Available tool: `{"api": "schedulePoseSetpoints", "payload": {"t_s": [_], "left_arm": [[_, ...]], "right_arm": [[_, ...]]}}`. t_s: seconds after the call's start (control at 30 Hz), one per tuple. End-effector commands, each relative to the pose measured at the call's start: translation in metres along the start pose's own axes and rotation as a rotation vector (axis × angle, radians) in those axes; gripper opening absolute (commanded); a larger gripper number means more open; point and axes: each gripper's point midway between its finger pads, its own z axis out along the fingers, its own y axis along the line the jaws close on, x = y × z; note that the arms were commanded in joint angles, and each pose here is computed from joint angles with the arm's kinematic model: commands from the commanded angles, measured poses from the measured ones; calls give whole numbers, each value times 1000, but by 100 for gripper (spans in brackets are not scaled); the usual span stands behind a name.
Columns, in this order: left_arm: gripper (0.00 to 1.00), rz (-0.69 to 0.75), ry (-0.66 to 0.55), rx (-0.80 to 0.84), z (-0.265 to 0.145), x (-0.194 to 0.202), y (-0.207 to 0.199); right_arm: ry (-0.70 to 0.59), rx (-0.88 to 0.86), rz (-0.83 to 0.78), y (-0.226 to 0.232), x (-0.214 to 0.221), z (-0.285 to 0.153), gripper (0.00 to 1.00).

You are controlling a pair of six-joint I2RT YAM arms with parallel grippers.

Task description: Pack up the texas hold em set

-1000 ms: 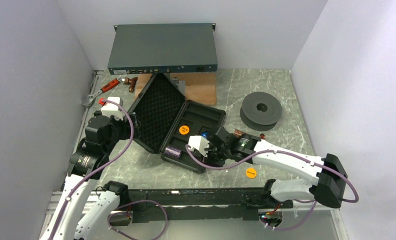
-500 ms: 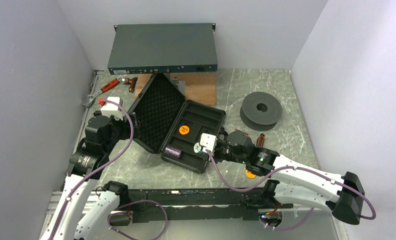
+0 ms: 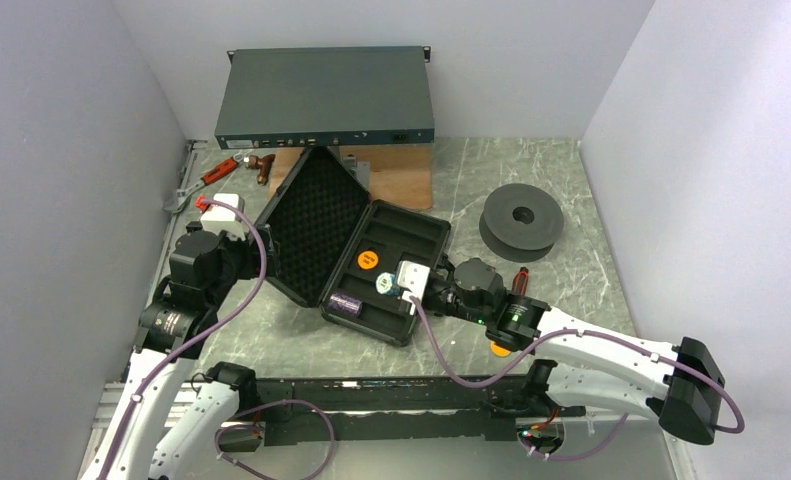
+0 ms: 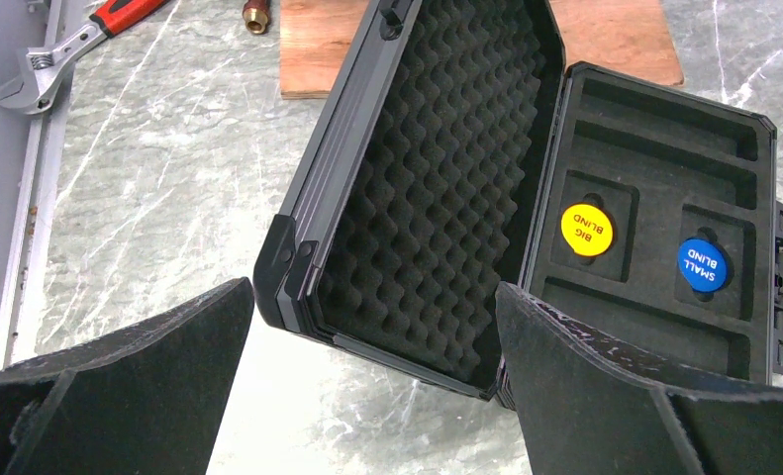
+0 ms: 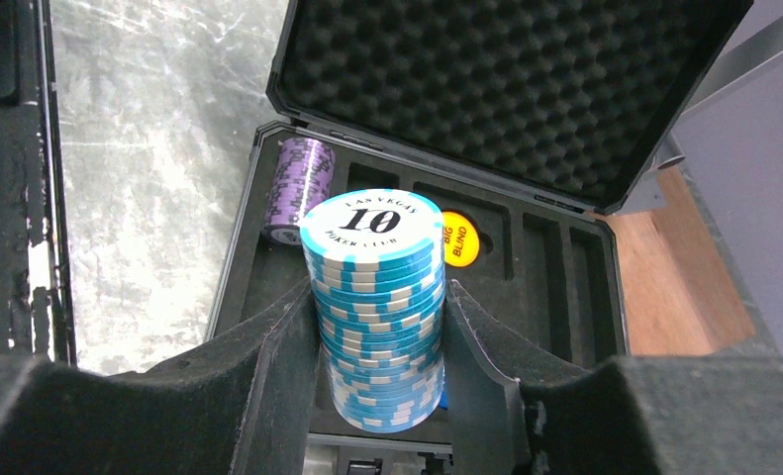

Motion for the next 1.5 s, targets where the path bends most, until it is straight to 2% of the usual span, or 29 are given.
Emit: {"api": "schedulePoseSetpoints", "payload": {"t_s": [0.0, 0.2, 0.37, 0.63, 0.8, 1.27, 1.47], "left_arm": [[99, 0, -39, -4, -2, -10, 1], [99, 4, -36, 2, -1, -10, 0], [99, 2, -36, -3, -2, -10, 1], [99, 3, -40, 1, -2, -10, 0], [99, 2, -40, 3, -2, -10, 0], [99, 3, -43, 3, -4, -11, -1], [99, 3, -45, -1, -5, -11, 0]], "right_arm": [[-161, 99, 20, -24, -47, 0, 0], [-127, 143, 157, -32, -51, -8, 0], [6, 135, 266, -37, -51, -15, 0], [232, -37, 475, -36, -23, -7, 0], [354, -122, 509, -27, -11, -2, 0], [450, -119, 622, -15, 19, 18, 0], [477, -148, 606, -3, 23, 35, 0]]}}
